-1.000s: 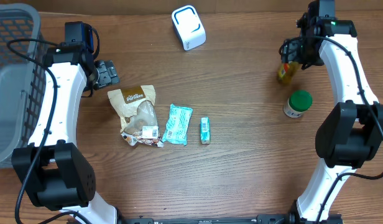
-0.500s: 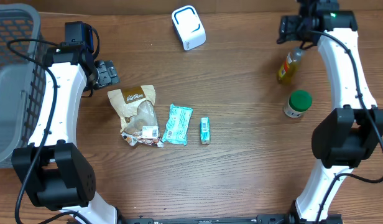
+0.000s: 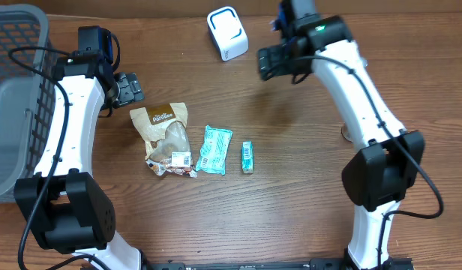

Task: Scan the item barcode
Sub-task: 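Move the right gripper over the small Kleenex tissue pack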

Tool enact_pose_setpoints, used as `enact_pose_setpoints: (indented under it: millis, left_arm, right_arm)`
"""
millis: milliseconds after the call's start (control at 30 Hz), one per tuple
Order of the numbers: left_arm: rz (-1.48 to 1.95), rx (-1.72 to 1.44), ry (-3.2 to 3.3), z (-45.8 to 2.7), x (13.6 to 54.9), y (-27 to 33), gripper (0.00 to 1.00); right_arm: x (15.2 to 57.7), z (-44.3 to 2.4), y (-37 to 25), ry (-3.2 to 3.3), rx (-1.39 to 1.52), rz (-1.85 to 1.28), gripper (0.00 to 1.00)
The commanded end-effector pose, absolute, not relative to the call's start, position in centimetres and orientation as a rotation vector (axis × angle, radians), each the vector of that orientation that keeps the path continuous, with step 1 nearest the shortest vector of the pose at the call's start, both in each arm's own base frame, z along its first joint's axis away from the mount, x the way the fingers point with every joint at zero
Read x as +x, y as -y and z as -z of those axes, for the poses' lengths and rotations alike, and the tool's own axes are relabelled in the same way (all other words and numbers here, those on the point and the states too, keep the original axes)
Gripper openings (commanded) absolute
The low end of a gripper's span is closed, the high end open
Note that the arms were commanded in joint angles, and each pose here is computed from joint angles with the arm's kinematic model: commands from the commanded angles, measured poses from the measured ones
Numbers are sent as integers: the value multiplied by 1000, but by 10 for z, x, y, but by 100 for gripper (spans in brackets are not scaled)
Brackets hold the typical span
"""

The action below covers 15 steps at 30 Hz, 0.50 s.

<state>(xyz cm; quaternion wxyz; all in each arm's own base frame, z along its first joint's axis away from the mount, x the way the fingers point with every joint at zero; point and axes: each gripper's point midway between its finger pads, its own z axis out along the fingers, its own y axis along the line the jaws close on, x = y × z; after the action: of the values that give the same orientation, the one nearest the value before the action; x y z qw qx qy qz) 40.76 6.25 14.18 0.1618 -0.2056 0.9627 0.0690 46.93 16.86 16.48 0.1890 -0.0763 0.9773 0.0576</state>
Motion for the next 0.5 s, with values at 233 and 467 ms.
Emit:
enact_pose_setpoints:
  millis: [233,467]
  left_arm:
    - [-208,-572,-2723,-151,409,-62,100]
    - [-208,-572,-2723,-151,409,-62,100]
  right_arm:
    - [411,-173,-245,-2874,-199,-462,100]
    - [372,-159,-243,-3035,-135,-360,100]
